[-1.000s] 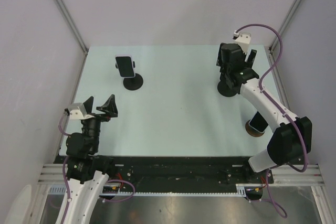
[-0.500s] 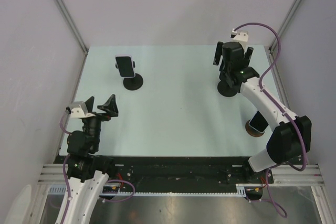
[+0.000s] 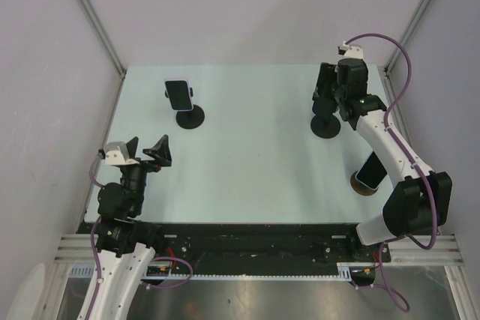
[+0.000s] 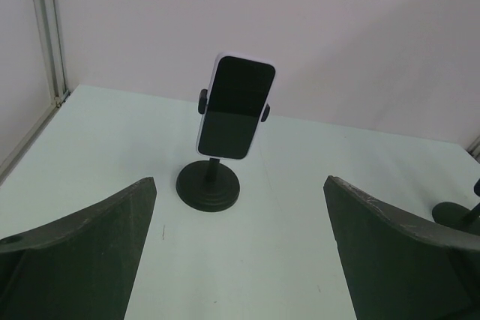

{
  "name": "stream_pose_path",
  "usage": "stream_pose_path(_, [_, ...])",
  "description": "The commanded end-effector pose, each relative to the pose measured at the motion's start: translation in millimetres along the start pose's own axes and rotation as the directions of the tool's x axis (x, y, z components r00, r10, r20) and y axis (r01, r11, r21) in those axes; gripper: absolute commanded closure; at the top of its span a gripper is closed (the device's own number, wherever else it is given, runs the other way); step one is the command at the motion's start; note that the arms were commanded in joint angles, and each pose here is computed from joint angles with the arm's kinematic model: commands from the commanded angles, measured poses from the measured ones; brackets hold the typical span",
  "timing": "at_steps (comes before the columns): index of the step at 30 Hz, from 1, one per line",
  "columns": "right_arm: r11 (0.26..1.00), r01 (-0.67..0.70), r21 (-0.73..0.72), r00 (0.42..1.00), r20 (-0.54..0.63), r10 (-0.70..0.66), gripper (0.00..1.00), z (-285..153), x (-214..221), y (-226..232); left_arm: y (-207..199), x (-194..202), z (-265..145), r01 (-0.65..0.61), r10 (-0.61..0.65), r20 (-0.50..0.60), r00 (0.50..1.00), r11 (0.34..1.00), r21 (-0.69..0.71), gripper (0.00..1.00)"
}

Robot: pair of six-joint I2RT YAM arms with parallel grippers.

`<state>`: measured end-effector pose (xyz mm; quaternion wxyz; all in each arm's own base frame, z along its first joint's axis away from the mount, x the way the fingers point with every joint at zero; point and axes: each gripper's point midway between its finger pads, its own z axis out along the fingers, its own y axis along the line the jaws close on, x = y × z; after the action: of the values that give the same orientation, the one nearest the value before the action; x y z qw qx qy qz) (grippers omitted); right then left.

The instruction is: Remove the phone from the phone stand

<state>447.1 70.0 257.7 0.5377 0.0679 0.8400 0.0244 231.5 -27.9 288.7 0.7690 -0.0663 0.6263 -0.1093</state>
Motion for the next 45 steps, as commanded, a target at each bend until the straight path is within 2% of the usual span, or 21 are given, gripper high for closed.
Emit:
stream_pose_path(1, [0.99, 0.021, -0.136, 0.999, 0.05, -0.015, 0.31, -12.5, -15.5, 19.7, -10.6, -14.2, 2.9, 0.001, -0.001, 0.013, 1.0, 0.999, 0.045, 0.0])
stream_pose_path(7, [0.986, 0.013, -0.166, 0.999, 0.037, -0.007, 0.6, -13.4, -6.3, 20.2, -21.2, -3.5, 7.1, -0.011, 0.016, -0.039, 0.999, 0.994, 0.105, 0.0])
stream_pose_path(8, [0.985, 0.014, -0.173, 1.0, 0.028, -0.01, 0.69, -13.2, -0.4, 21.0, -23.1, -3.8, 7.2, -0.014, 0.019, -0.041, 0.999, 0.993, 0.115, 0.0])
stream_pose_path(10, [0.981, 0.022, -0.192, 0.999, 0.043, -0.015, 0.78, -20.2, -2.9, 24.6, -28.5, -0.2, 8.3, -0.017, 0.026, -0.057, 0.998, 0.989, 0.146, 0.0])
stream_pose_path(11, [0.979, 0.037, -0.199, 0.998, 0.048, -0.028, 0.86, -22.7, -3.0, 26.6, -28.9, 2.4, 9.7, -0.019, 0.029, -0.068, 0.997, 0.989, 0.149, 0.0])
stream_pose_path(14, [0.969, 0.055, -0.242, 0.995, 0.089, -0.035, 1.0, -37.1, -13.1, 37.6, -39.7, 7.8, 10.7, -0.017, 0.039, -0.099, 0.994, 0.978, 0.209, 0.0])
stream_pose_path(22, [0.86, 0.163, -0.483, 0.98, 0.183, -0.083, 1.0, -94.3, -21.9, 108.5, -42.7, 27.7, 17.1, -0.028, 0.07, -0.172, 0.983, 0.972, 0.235, 0.0])
stream_pose_path(26, [0.753, 0.21, -0.623, 0.974, 0.203, -0.104, 1.0, -130.7, -11.4, 154.7, -48.3, 34.4, 19.5, -0.011, 0.068, -0.207, 0.976, 0.965, 0.261, 0.0])
stream_pose_path(27, [0.707, 0.226, -0.67, 0.972, 0.203, -0.118, 1.0, -145.5, -2.7, 173.5, -51.8, 35.3, 19.3, -0.007, 0.069, -0.213, 0.975, 0.96, 0.279, 0.0])
stream_pose_path(34, [0.52, 0.327, -0.789, 0.945, 0.271, -0.182, 1.0, -205.2, 37.2, 236.0, -82.1, 44.2, 9.5, 0.046, 0.08, -0.266, 0.961, 0.899, 0.435, 0.0])
stream_pose_path(36, [0.496, 0.344, -0.797, 0.939, 0.287, -0.188, 1.0, -212.4, 48.3, 245.6, -91.2, 46.6, 4.9, 0.074, 0.073, -0.286, 0.956, 0.878, 0.472, 0.0])
stream_pose_path(40, [0.496, 0.338, -0.8, 0.941, 0.286, -0.179, 1.0, -215.7, 59.3, 250.7, -116.2, 50.7, -6.0, 0.113, 0.084, -0.314, 0.946, 0.821, 0.56, 0.0])
stream_pose_path(45, [0.499, 0.37, -0.784, 0.929, 0.298, -0.221, 1.0, -222.7, 72.7, 252.5, -130.5, 51.9, -6.5, 0.151, 0.065, -0.345, 0.936, 0.814, 0.561, 0.0])
